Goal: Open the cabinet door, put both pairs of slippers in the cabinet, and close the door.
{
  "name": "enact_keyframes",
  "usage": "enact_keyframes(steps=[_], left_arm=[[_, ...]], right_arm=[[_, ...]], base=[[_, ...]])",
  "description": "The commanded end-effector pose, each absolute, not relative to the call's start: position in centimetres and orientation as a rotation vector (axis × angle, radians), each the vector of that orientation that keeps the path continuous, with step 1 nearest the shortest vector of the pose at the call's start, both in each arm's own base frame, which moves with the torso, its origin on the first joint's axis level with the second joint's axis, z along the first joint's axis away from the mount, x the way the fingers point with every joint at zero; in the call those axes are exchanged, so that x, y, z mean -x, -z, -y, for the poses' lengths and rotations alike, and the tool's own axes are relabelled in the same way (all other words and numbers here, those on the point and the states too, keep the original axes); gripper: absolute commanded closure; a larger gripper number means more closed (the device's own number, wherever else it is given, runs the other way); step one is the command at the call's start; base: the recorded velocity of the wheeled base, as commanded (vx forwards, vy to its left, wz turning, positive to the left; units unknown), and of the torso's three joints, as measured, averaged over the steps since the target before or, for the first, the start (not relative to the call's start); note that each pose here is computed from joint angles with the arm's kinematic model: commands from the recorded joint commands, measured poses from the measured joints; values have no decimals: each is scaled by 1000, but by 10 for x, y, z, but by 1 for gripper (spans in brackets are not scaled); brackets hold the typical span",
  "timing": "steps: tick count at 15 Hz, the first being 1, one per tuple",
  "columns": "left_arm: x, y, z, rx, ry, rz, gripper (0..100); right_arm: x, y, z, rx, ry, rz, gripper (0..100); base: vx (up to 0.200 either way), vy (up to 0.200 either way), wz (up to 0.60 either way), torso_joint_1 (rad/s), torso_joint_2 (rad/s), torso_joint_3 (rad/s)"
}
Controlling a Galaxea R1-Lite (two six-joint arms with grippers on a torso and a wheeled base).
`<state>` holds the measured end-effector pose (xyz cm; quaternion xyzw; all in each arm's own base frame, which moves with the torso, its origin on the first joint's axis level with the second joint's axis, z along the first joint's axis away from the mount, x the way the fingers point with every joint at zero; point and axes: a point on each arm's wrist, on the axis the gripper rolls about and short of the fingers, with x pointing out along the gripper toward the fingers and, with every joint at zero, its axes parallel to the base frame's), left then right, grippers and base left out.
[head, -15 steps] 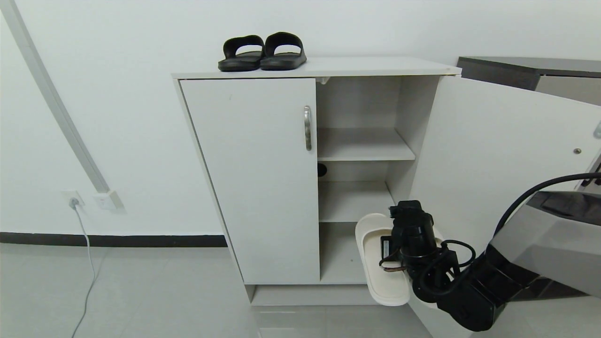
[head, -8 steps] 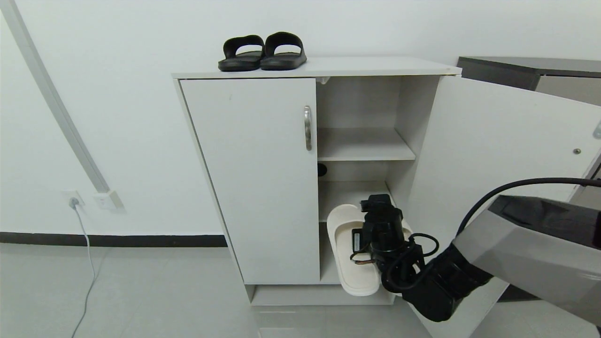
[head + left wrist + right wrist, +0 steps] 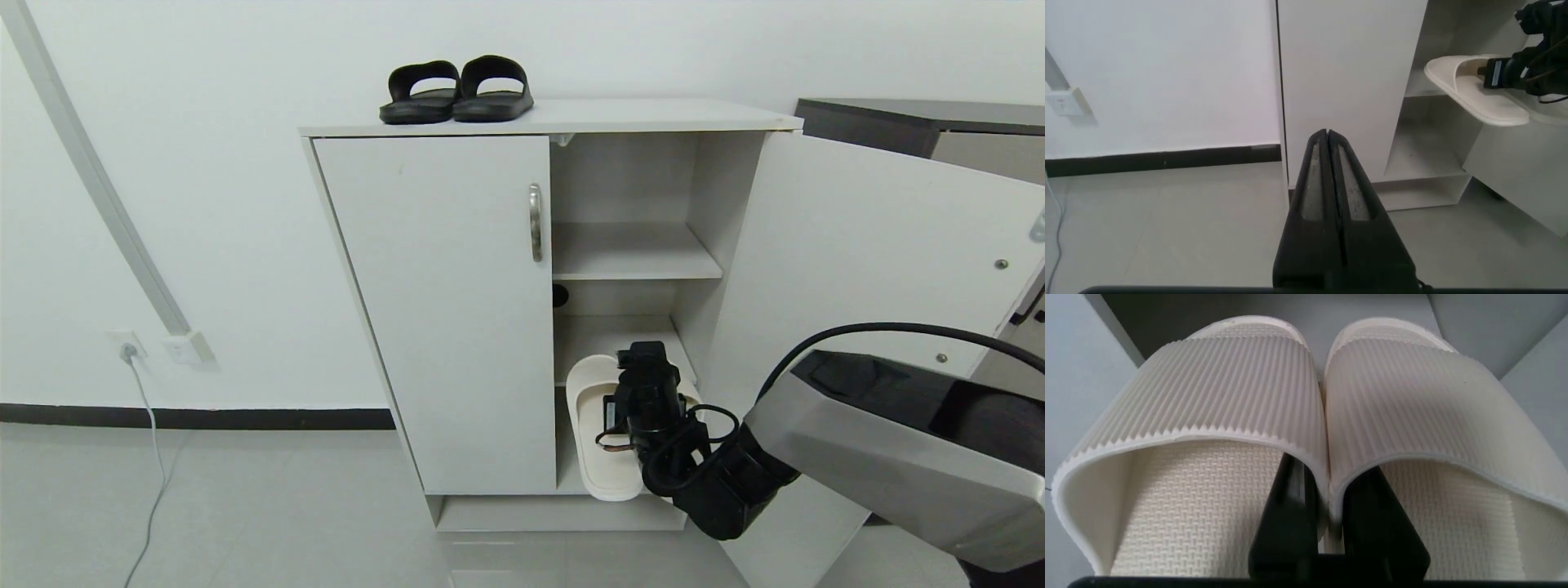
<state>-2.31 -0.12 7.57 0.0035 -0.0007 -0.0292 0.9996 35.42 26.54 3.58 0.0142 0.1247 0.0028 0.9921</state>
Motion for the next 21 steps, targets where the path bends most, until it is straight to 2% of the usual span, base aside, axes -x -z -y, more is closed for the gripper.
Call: enact_keyframes(steps=[1, 11, 16, 21], left_arm=[[23, -76, 1, -6, 58, 0, 100], [23, -76, 1, -6, 60, -1, 100], [23, -76, 1, -8, 58, -1, 100], [23, -76, 1, -5, 58, 0, 100]], right_arm=[[-355, -30, -265, -21, -3, -259, 100], [-354, -26, -266, -15, -6, -267, 100], [-354, -22, -268, -11, -7, -271, 100], [-358, -24, -270, -7, 22, -88, 100]], base=[[0, 0, 0, 0, 0, 0], [0, 0, 0, 0, 0, 0], [0, 0, 0, 2, 1, -154], [0, 0, 0, 5, 4, -196]])
